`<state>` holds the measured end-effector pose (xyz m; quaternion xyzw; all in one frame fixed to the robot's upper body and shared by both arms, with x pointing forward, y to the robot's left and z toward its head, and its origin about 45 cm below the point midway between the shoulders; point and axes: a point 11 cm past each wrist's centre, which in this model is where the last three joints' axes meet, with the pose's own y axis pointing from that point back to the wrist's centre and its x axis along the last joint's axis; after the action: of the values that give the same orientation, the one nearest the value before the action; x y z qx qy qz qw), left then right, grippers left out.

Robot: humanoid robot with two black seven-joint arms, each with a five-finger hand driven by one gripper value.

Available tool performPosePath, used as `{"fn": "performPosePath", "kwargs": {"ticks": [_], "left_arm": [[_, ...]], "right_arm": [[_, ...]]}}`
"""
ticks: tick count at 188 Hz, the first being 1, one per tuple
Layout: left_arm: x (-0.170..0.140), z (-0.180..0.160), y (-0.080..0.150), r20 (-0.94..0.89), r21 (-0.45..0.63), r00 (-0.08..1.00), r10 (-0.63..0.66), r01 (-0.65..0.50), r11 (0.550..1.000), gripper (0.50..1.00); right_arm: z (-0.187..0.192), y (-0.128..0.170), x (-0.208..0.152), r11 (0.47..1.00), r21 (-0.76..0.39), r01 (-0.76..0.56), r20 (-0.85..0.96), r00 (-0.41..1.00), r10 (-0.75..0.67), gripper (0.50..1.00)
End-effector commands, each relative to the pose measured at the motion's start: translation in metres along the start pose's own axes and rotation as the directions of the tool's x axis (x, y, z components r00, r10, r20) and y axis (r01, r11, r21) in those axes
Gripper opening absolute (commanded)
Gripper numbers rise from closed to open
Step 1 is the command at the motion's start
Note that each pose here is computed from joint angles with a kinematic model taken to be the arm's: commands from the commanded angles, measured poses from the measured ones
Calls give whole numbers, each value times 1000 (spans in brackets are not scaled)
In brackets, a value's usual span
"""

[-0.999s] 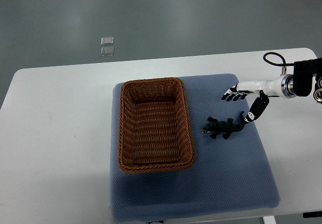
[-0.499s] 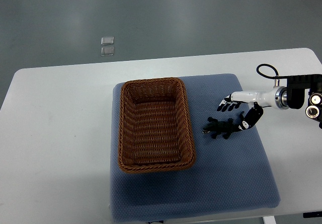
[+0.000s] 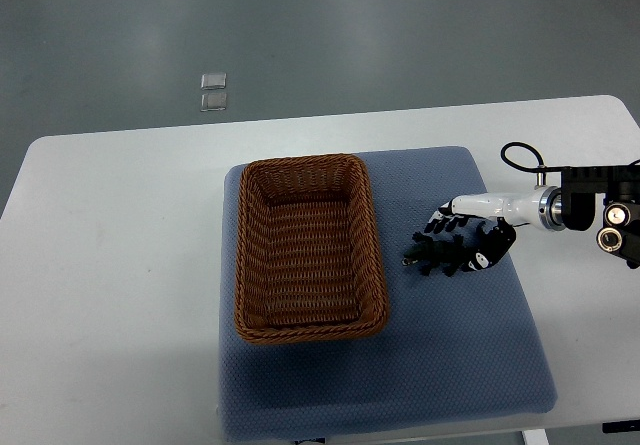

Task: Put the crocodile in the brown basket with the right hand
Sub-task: 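Close the right hand fingers around the crocodile and lift it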

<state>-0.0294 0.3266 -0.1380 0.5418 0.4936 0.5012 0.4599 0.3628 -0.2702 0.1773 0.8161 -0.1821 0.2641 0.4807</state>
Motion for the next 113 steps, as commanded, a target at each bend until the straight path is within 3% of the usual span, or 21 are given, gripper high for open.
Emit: {"fn": "performPosePath", "kwargs": {"ticks": [1,73,113], "left_arm": [[0,0,0,0,0,1000,0,0,1000,1000],[0,0,0,-2,0,1000,0,0,1000,1000],[0,-1,0,-2,1,1000,0,0,1000,1000]], "right_arm": [[0,-1,-1,1000,3,-1,1,1000,1,803],[7,-5,-11,1000,6,5,-35,999,-4,693],[10,-5,-12,1000,5,9,-35,999,-9,693]]}}
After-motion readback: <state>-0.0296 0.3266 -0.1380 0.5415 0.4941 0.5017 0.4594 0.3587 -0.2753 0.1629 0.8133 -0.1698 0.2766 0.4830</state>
